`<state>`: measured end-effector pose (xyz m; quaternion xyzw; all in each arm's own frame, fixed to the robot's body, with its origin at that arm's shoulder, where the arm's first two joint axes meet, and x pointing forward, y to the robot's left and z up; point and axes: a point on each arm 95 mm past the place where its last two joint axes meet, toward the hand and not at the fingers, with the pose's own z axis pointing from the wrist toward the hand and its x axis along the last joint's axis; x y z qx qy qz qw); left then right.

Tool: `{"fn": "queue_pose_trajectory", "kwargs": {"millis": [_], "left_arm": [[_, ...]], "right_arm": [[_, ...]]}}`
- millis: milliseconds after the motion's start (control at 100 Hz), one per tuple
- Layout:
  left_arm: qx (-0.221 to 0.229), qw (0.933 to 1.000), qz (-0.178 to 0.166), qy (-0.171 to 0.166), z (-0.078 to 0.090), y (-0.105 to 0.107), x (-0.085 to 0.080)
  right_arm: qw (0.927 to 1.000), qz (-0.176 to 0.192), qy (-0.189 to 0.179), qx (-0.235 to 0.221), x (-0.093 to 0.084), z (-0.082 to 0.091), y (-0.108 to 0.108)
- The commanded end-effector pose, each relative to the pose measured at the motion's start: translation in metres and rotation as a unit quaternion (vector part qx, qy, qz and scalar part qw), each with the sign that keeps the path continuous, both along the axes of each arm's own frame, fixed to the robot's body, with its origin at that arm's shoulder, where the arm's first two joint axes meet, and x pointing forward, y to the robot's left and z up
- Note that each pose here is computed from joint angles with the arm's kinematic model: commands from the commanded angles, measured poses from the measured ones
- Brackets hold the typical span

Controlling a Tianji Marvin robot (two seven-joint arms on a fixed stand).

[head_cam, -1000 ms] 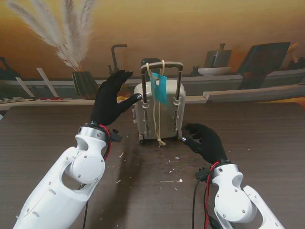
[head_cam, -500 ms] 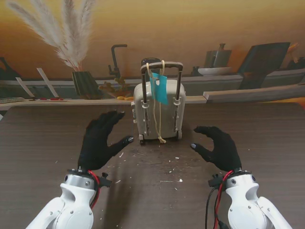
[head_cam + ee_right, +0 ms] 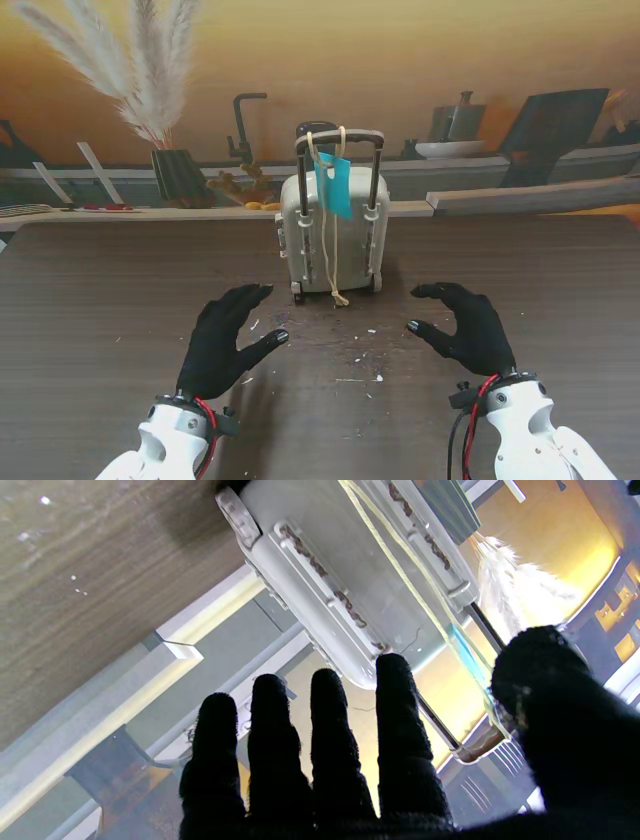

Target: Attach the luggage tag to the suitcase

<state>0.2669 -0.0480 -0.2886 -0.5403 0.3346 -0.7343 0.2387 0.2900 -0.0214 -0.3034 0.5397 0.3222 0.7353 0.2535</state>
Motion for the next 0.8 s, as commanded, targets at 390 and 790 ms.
{"fn": "queue_pose_trajectory", "kwargs": {"millis": [390,790], "left_arm": [[0.027,0.9977,-0.023,0.057,-0.020,-0.005,-0.003],[0.020,0.9985,-0.024,0.045,-0.019,-0.004,-0.004]], "right_arm": [[0.9990,0.025,0.035,-0.017,-0.006,-0.018,-0.001],[0.9989,0.028,0.034,-0.014,-0.009,-0.018,-0.001]]}}
